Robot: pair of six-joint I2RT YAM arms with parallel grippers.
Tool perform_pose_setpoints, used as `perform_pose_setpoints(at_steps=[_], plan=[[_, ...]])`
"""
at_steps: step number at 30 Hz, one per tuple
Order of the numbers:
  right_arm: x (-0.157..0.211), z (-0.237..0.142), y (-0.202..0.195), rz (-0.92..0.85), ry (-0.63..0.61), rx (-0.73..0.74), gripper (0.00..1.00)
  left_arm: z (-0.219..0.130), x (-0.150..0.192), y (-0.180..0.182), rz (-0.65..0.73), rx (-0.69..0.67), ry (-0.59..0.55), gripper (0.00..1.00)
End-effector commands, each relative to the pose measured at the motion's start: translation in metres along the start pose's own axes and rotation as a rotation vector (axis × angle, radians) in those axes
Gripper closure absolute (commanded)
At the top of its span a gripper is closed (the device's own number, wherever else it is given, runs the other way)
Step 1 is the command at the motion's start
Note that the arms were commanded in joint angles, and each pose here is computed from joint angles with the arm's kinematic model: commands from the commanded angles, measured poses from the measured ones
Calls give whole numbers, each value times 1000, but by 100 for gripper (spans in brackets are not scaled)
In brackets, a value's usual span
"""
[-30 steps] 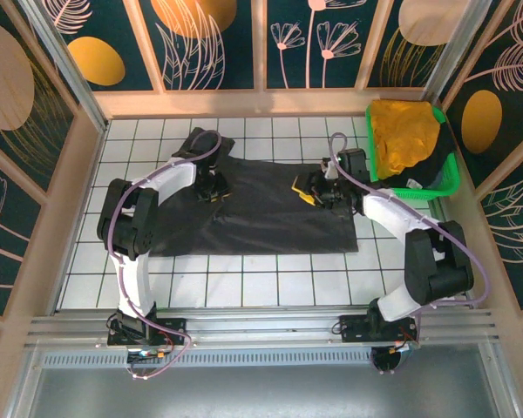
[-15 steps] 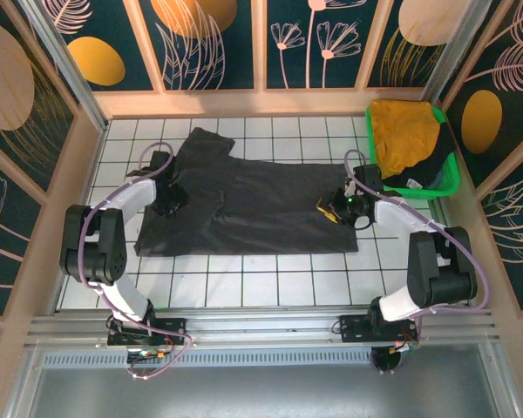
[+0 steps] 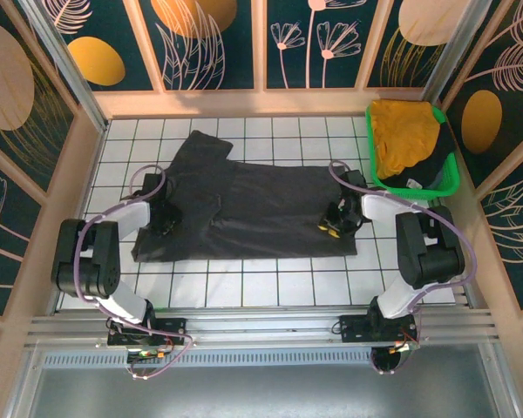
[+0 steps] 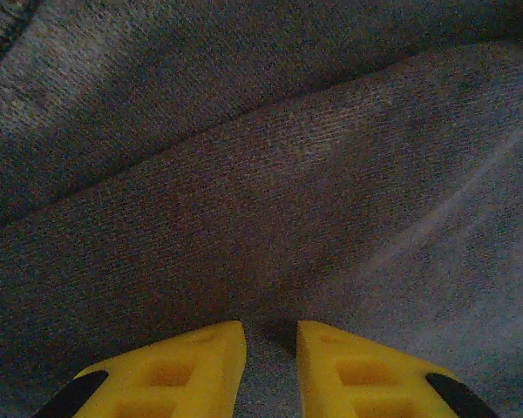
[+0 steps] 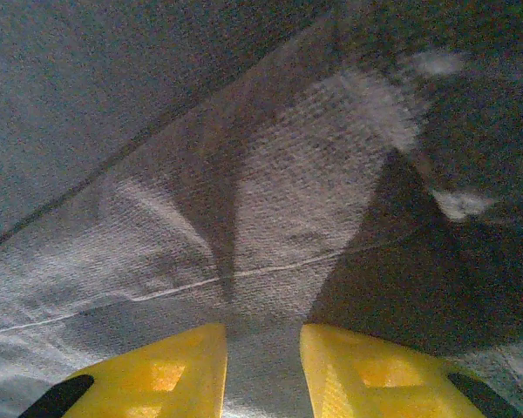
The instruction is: Fold and stack the t-shirts
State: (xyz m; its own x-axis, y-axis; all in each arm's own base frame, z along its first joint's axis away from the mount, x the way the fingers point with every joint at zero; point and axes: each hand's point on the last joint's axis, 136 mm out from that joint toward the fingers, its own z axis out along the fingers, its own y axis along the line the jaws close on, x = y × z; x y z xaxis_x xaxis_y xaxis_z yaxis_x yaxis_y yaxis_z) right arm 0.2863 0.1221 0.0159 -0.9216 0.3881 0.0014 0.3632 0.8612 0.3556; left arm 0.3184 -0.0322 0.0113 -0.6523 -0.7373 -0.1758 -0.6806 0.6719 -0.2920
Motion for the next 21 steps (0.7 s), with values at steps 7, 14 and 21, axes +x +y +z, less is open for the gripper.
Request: perform_pose_setpoints(at_steps=[7,14,21], plan=[[98,-12,-48,60,274,145,65,-20,28,113,-77,-319,39,75],[17,-49,41,-89,21,-100,55,-51,-47,28,-101,-119,-114,67],[-72,-78,131,-164,-215,-330,53,-32,-138,-85,43,-58,-170,61]])
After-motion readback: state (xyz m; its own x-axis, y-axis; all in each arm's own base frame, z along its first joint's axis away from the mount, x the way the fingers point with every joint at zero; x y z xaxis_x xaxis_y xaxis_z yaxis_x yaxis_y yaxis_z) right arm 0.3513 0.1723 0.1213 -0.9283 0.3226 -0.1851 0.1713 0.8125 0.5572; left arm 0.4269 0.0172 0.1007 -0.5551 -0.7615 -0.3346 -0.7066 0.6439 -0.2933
